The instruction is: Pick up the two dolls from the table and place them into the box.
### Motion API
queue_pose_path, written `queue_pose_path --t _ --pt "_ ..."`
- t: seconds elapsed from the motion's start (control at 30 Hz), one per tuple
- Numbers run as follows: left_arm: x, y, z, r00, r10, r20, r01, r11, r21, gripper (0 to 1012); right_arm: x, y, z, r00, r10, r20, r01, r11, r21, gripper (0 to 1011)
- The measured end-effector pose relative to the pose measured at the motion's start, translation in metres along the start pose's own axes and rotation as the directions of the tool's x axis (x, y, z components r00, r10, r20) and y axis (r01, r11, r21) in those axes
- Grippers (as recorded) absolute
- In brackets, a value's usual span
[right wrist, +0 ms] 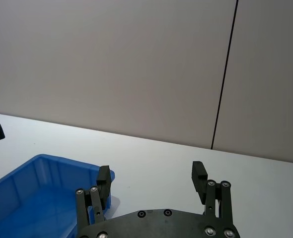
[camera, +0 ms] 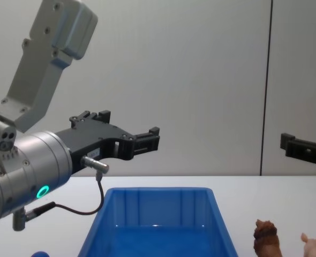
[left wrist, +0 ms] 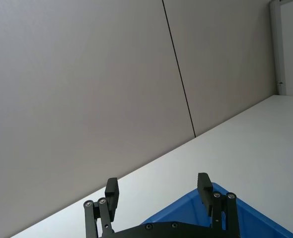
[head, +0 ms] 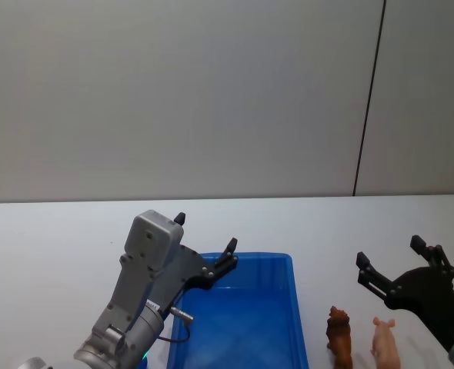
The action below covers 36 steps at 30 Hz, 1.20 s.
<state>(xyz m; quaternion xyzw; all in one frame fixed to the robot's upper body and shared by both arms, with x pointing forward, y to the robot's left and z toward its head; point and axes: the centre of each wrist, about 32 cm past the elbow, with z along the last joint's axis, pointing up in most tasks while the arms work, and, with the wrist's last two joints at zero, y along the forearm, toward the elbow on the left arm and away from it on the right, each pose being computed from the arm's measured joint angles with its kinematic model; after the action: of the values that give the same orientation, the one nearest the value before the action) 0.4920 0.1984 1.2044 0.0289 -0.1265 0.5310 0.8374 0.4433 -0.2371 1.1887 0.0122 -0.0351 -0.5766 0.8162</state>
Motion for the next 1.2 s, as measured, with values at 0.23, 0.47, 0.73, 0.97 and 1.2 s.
queue_pose_path --t 0.23,0.47,0.73,0.97,1.2 --pt "0.0 0.0 0.0 1.0 0.0 0.0 0.0 1.0 0.0 1001 0.0 0.0 0.0 1.0 0.0 0.0 0.0 1.0 0.0 1001" --pt "0.0 0.0 0.0 1.0 0.0 0.0 0.0 1.0 0.0 1001 0.0 0.0 0.0 1.0 0.0 0.0 0.0 1.0 0.0 1001" --pt "0.0 0.0 0.0 1.0 0.0 0.0 0.0 1.0 0.0 1001 0.0 0.0 0.0 1.0 0.0 0.0 0.0 1.0 0.0 1001" --pt "0.0 0.0 0.0 1.0 0.0 0.0 0.0 1.0 0.0 1001 0.0 0.0 0.0 1.0 0.0 0.0 0.0 1.0 0.0 1001" --pt "0.0 0.0 0.0 1.0 0.0 0.0 0.0 1.0 0.0 1001 0.0 0.0001 0.0001 1.0 0.0 0.0 0.0 1.0 0.0 1001"
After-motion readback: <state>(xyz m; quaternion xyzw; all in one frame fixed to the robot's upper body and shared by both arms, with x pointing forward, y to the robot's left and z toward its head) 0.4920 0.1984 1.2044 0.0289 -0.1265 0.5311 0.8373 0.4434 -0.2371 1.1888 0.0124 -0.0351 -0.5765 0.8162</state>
